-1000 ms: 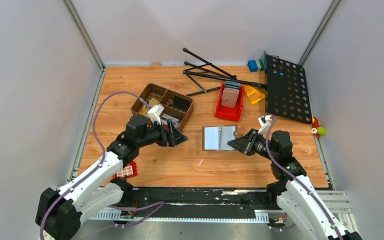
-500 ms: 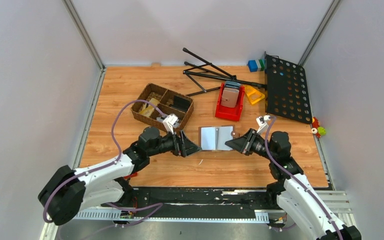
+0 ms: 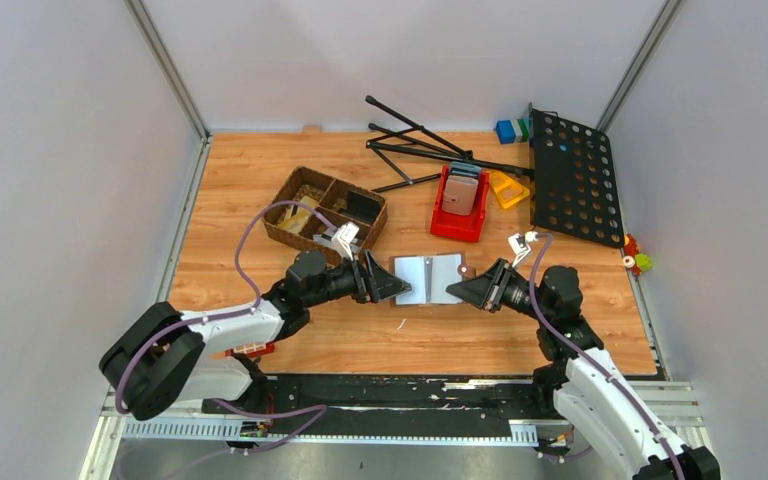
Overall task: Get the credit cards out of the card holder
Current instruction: Remove the credit card from the card holder.
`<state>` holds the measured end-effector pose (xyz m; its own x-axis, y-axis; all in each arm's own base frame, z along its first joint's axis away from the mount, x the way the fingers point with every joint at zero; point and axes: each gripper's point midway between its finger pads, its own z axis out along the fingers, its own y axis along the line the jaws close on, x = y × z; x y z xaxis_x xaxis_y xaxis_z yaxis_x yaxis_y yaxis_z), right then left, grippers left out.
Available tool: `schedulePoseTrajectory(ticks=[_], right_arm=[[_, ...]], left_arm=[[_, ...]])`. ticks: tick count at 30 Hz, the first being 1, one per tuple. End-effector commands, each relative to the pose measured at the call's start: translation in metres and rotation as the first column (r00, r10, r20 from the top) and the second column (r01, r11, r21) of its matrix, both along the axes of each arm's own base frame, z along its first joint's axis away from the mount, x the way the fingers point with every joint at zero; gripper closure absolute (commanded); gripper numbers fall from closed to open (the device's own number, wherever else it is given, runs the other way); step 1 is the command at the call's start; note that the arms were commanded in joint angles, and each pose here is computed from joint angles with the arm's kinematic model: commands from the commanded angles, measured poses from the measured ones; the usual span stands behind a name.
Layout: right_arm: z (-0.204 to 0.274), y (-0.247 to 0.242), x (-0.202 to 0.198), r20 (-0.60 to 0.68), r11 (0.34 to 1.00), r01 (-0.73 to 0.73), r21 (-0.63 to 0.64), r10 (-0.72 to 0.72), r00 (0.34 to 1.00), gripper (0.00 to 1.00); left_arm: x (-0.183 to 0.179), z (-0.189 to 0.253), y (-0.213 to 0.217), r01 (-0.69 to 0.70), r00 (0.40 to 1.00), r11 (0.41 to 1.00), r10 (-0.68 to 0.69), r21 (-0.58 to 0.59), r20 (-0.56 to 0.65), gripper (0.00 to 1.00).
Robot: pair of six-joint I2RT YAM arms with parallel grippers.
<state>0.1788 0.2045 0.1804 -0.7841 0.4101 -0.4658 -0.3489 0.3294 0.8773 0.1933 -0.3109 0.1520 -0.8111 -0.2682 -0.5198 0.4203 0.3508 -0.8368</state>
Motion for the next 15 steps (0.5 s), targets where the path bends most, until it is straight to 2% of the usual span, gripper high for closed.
schedulePoseTrajectory(ticks=[1,3,7,8,9,10,11,13,15], right_arm=[[0.019,0.005,-0.004,0.053,0.996,-0.043,0.075,0.039,0.998,0.98],[0.020,0.005,-0.004,0.055,0.996,-0.048,0.079,0.043,0.998,0.97],[0.017,0.006,-0.007,0.052,0.996,-0.068,0.056,0.065,0.997,0.94],[0.018,0.006,-0.006,0.067,0.997,-0.071,0.036,0.069,0.995,0.88],[0.015,0.005,-0.006,0.064,0.997,-0.072,0.009,0.071,0.995,0.76],[0.012,0.003,-0.005,0.059,0.998,-0.066,-0.024,0.067,0.996,0.57],[0.005,0.000,-0.004,0.033,0.996,-0.052,-0.072,0.055,0.998,0.48],[-0.003,-0.008,0.001,0.023,0.987,-0.006,-0.163,0.010,1.000,0.41],[-0.005,-0.015,0.005,0.047,0.975,0.032,-0.219,-0.022,0.999,0.44]], left_arm=[[0.002,0.034,-0.017,0.040,0.997,0.990,-0.032,-0.139,0.064,0.17],[0.001,0.036,-0.022,0.057,0.997,0.985,-0.047,-0.165,0.062,0.26],[0.002,0.039,-0.027,0.071,0.996,0.976,-0.059,-0.204,0.066,0.60],[0.003,0.039,-0.027,0.068,0.996,0.977,-0.054,-0.204,0.071,0.70],[0.004,0.038,-0.026,0.062,0.996,0.978,-0.048,-0.199,0.072,0.79],[0.006,0.037,-0.025,0.048,0.997,0.980,-0.035,-0.191,0.073,0.86],[0.007,0.035,-0.024,0.039,0.997,0.983,-0.026,-0.177,0.072,0.92],[0.009,0.030,-0.023,0.030,0.997,0.989,-0.020,-0.142,0.073,0.95],[0.009,0.029,-0.022,0.031,0.997,0.992,-0.022,-0.126,0.075,0.96]])
